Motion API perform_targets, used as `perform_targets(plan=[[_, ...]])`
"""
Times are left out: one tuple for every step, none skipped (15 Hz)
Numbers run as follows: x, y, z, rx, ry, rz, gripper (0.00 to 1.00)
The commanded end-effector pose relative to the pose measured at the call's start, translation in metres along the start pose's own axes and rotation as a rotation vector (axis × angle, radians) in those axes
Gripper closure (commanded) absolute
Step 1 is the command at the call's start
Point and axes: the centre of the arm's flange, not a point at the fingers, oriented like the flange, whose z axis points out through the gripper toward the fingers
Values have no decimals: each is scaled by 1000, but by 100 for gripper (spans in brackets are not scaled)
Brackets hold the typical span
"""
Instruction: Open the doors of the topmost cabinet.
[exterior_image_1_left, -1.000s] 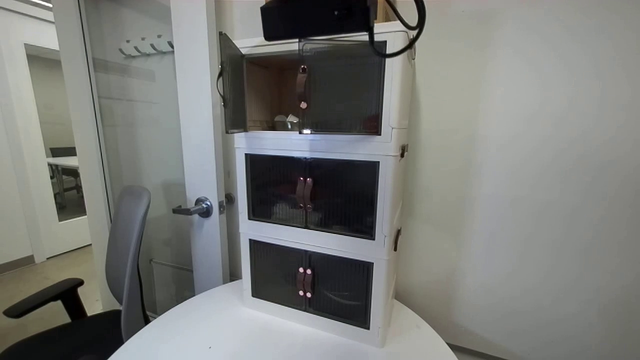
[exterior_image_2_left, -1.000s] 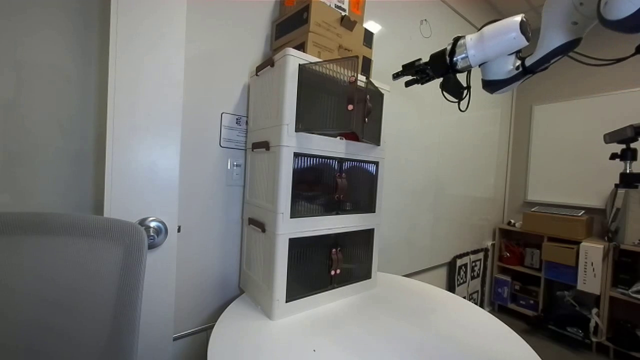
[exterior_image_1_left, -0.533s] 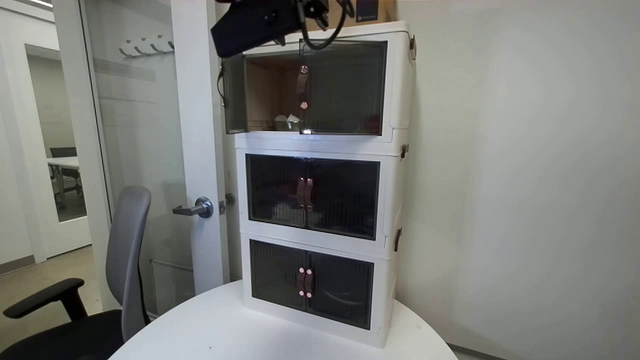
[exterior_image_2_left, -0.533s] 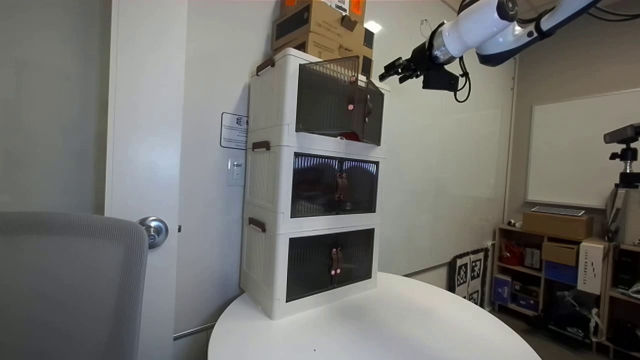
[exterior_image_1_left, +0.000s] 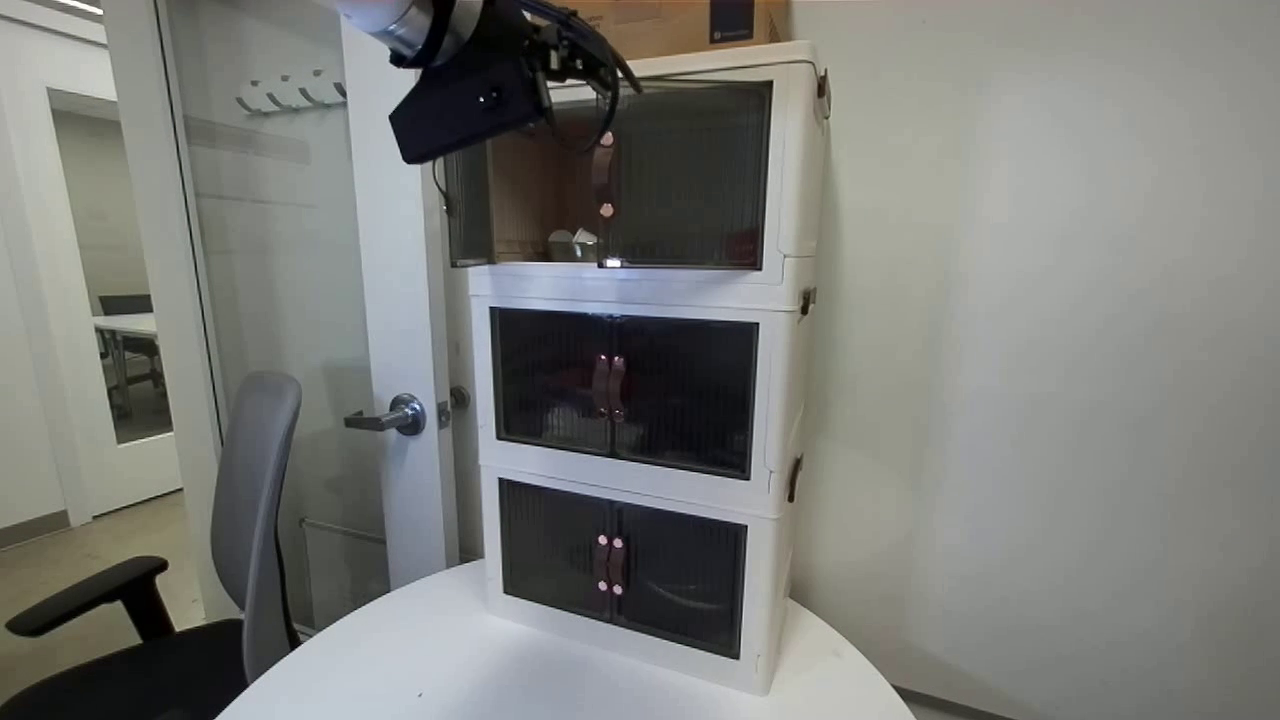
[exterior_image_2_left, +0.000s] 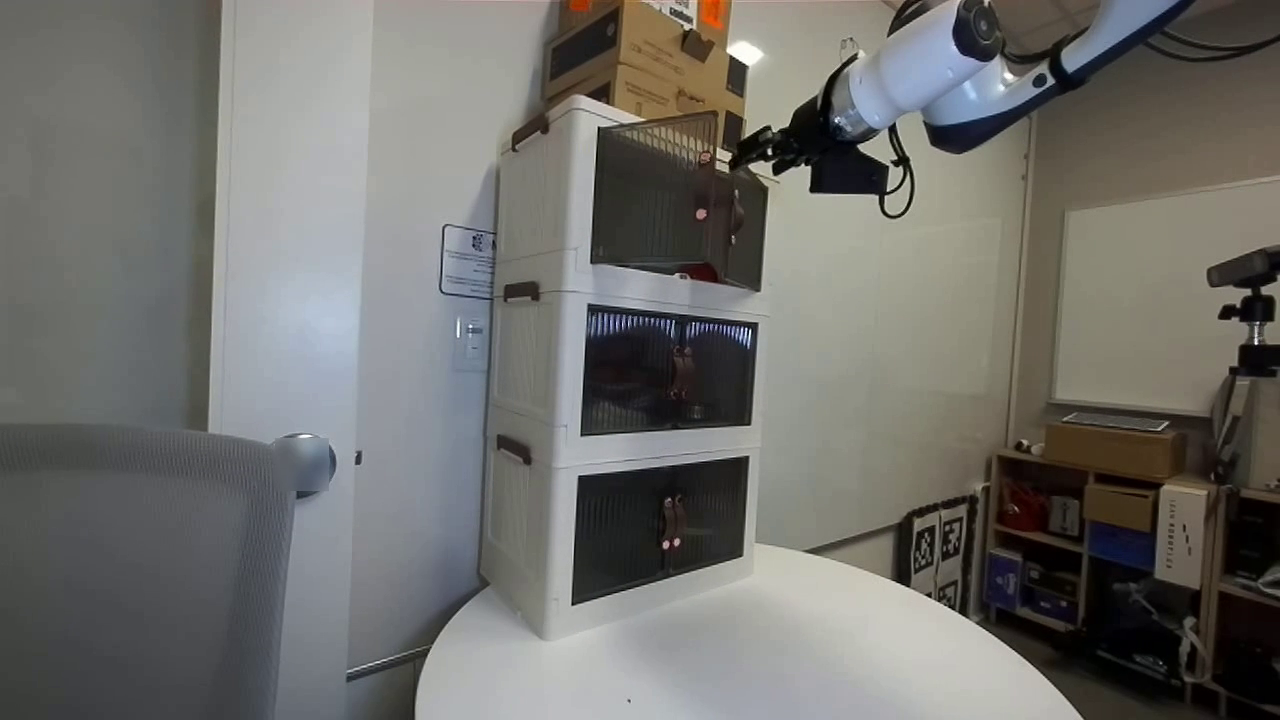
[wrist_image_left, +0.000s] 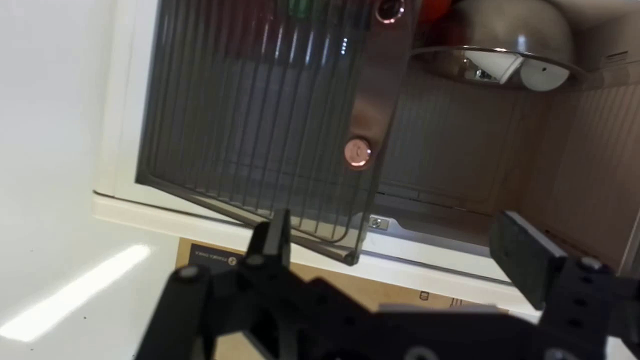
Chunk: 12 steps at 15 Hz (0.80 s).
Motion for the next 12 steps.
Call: perform_targets(plan=[[40,-37,21,-51,18,-26,0],[41,-46,31,-101,22,-49,0],[42,-52,40,-144,33,-68,0],[41,-56,48,-183,36,-90,0],[41,-61,56,-223,33,-110,0],[42,-68,64,-264,31,-131,0],[44,-73,70,-310,26,-153,0],[48,-79,74,-358,18,-176,0],[52,-80,75,-396,10,-191,0],[56,-82,75,-445,2,-206,0],[61,-80,73,-485,-5,-217,0],[65,-77,69,-531,-18,-225,0]])
